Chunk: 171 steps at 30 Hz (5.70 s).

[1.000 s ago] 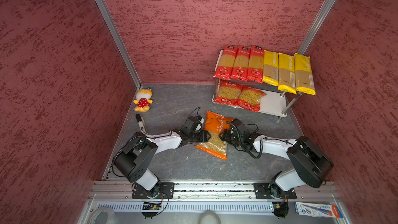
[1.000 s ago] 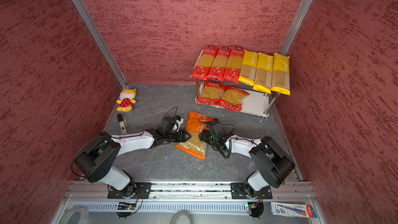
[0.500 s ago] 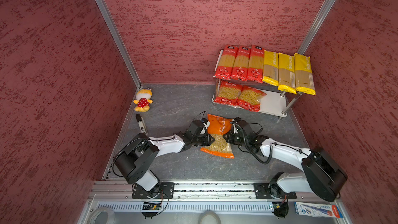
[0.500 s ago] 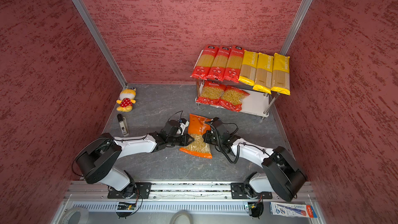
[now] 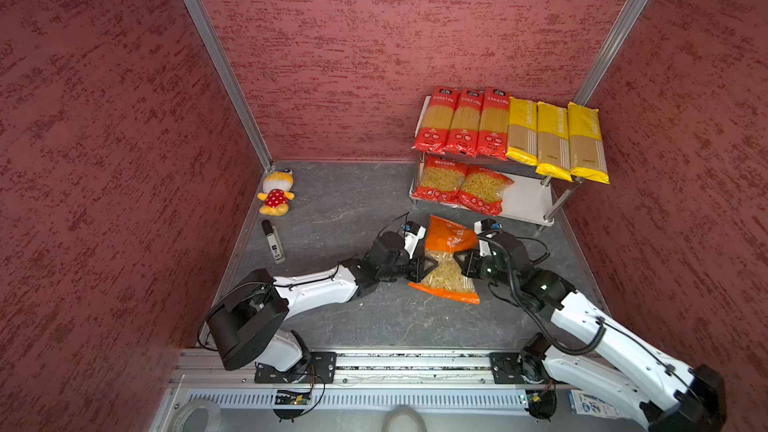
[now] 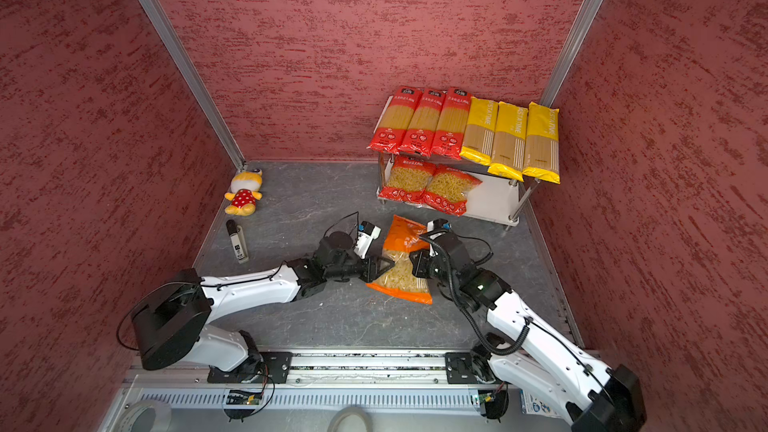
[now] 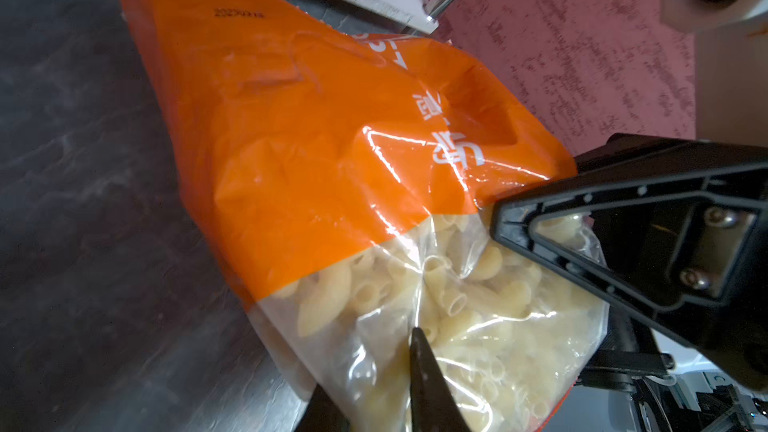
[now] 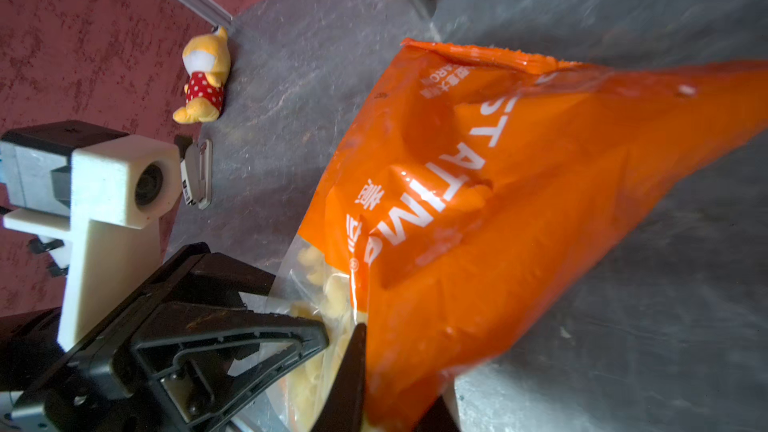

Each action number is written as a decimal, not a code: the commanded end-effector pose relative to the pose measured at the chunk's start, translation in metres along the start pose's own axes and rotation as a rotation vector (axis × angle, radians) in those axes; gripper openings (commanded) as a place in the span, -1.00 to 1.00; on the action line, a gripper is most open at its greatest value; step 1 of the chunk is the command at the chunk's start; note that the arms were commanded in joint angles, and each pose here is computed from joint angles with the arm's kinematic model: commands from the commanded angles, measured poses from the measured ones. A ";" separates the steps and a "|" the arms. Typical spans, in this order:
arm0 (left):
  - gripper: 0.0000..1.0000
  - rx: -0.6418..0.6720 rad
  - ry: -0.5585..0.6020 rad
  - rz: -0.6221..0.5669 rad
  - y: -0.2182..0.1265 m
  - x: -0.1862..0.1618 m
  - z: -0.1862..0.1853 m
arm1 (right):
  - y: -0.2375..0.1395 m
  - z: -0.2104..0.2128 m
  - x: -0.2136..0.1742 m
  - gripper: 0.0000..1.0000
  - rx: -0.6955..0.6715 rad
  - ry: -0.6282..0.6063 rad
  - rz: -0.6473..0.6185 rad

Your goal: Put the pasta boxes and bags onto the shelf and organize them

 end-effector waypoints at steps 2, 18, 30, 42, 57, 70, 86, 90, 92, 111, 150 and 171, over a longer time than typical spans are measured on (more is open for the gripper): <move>-1.00 -0.205 0.188 -0.252 0.011 0.076 -0.053 | -0.038 0.001 0.044 -1.00 -0.101 -0.075 -0.227; -1.00 -0.252 0.422 -0.453 0.149 0.148 -0.083 | -0.065 -0.073 0.146 -1.00 -0.415 -0.026 -0.809; -1.00 -0.240 0.463 -0.566 0.229 0.153 -0.069 | -0.036 -0.106 0.196 -1.00 -0.402 -0.166 -0.972; -1.00 -0.146 0.465 -0.555 0.282 0.133 -0.035 | 0.006 -0.159 0.206 -0.56 -0.523 -0.199 -0.933; -1.00 0.155 0.414 -0.603 0.303 0.117 -0.008 | 0.008 -0.188 0.174 0.28 -0.754 0.054 -0.669; -1.00 0.217 0.381 -0.657 0.298 0.122 -0.012 | -0.008 -0.176 0.103 0.32 -0.523 0.390 -0.513; -1.00 0.161 0.380 -0.681 0.296 0.126 -0.032 | 0.019 -0.216 0.088 0.31 -0.087 0.692 -0.732; -1.00 0.153 0.386 -0.675 0.296 0.125 -0.031 | 0.023 -0.218 0.104 0.23 -0.007 0.665 -0.812; -1.00 0.148 0.390 -0.678 0.296 0.127 -0.030 | 0.024 -0.218 0.113 0.15 0.013 0.660 -0.841; -0.22 0.097 0.481 -0.695 0.265 0.133 -0.045 | 0.035 -0.255 0.142 -0.79 -0.111 0.668 -0.854; 0.50 1.057 0.407 -0.379 -0.164 0.011 0.098 | -0.040 -0.189 0.090 0.38 -0.721 0.009 -0.934; 0.58 1.027 0.240 -0.618 -0.223 0.000 0.245 | 0.019 -0.204 0.086 0.43 -0.516 -0.207 -0.906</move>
Point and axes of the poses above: each gripper's point midway between its finger pads, its own y axis out along the fingers, its own z axis along the line the jaws close on, x = y × z, the point moved 8 cm from there along -y, back along the fingers, and after that the axes turned 5 degrees about y, right-handed, at the moved point
